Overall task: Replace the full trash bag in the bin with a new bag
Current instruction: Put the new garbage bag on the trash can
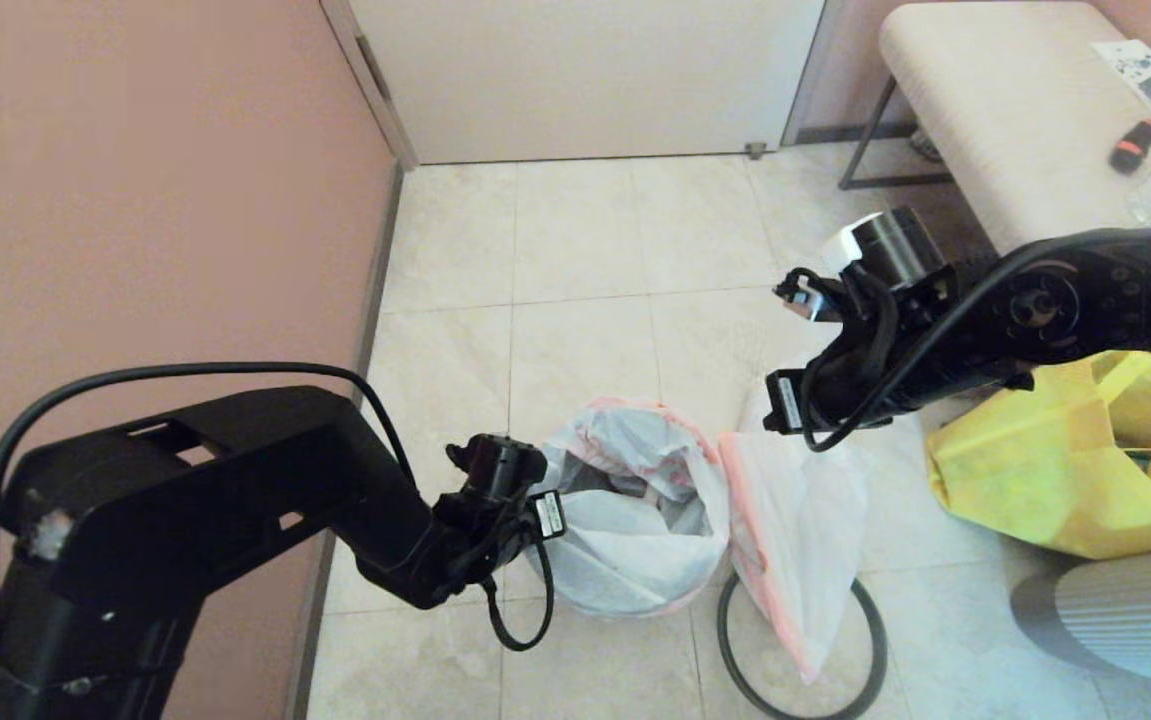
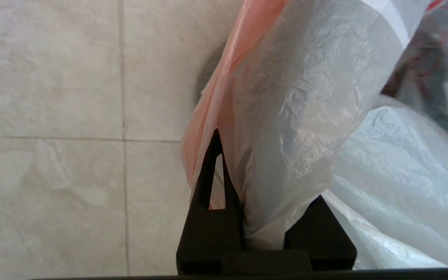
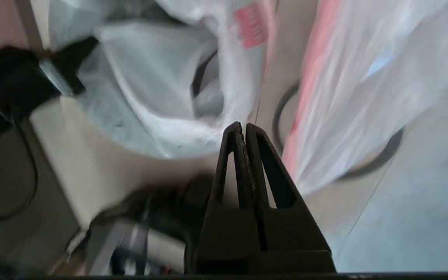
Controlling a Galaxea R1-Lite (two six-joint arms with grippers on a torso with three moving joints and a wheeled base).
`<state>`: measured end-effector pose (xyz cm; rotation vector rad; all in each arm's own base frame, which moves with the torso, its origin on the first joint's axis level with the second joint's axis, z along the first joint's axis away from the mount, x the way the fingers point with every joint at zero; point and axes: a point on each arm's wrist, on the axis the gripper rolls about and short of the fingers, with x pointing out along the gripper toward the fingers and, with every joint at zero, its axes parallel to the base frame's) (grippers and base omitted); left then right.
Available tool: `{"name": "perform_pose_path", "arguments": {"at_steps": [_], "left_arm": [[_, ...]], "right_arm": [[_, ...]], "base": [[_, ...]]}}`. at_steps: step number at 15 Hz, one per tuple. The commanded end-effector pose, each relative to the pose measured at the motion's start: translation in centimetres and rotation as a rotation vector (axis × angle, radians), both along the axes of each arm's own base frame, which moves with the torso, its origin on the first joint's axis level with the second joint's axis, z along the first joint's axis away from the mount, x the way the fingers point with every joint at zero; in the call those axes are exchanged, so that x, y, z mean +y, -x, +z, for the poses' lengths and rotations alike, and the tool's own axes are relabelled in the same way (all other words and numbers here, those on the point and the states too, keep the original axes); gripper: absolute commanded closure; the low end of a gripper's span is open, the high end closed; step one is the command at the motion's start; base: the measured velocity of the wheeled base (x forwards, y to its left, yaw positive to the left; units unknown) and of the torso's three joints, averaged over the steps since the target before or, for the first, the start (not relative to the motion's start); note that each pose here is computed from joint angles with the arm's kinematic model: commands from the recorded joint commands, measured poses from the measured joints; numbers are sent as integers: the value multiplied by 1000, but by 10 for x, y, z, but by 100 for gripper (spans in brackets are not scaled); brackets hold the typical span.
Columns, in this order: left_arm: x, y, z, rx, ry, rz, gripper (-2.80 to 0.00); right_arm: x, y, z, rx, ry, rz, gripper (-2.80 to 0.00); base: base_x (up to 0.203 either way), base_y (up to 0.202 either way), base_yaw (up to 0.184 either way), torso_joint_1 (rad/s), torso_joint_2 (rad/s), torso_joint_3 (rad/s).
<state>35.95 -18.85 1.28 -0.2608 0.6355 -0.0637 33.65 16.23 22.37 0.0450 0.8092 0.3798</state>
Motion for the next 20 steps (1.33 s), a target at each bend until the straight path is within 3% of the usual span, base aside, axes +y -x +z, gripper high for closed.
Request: {"name": "perform_pose_path", "arguments": {"at_steps": [1, 2, 3, 5, 7, 11, 13, 14, 15, 17, 20], "left_arm": [[0, -3, -5, 4, -5, 12, 0], [0, -3, -7, 8, -9, 12, 0], [0, -3, -8, 11, -12, 13, -280], [1, -1, -5, 5, -10, 14, -280], [2, 5, 17, -30, 13, 4, -280], [-2, 50, 73, -83, 102, -138, -280], [9, 62, 97, -117, 161, -179, -280], [25, 51, 100, -127, 171, -142, -280], [37, 38, 93, -112, 173, -109, 0], [75, 8, 71, -62, 187, -38, 0], [98, -34, 31, -14, 193, 25, 0]], "right_arm": [[0, 5, -2, -6, 3, 5, 0], [1, 6, -3, -2, 5, 7, 0], [0, 8, -5, 6, 9, 8, 0], [-1, 15, -3, 6, 14, 10, 0], [1, 25, 2, -15, 43, -8, 0], [27, 39, 1, -41, 95, 20, 0], [46, 30, -17, -25, 145, 24, 0], [59, 22, -27, -25, 165, 27, 0], [74, 12, -36, -32, 184, 26, 0], [104, -9, -57, -62, 222, 10, 0], [146, -29, -102, -103, 308, 33, 0]], "base": [[0, 0, 0, 0, 0, 0], [0, 0, 0, 0, 0, 0], [0, 0, 0, 0, 0, 0], [0, 0, 0, 0, 0, 0], [0, 0, 0, 0, 0, 0], [0, 0, 0, 0, 0, 0], [0, 0, 0, 0, 0, 0], [0, 0, 0, 0, 0, 0], [0, 0, 0, 0, 0, 0], [0, 0, 0, 0, 0, 0], [0, 0, 0, 0, 0, 0]]}}
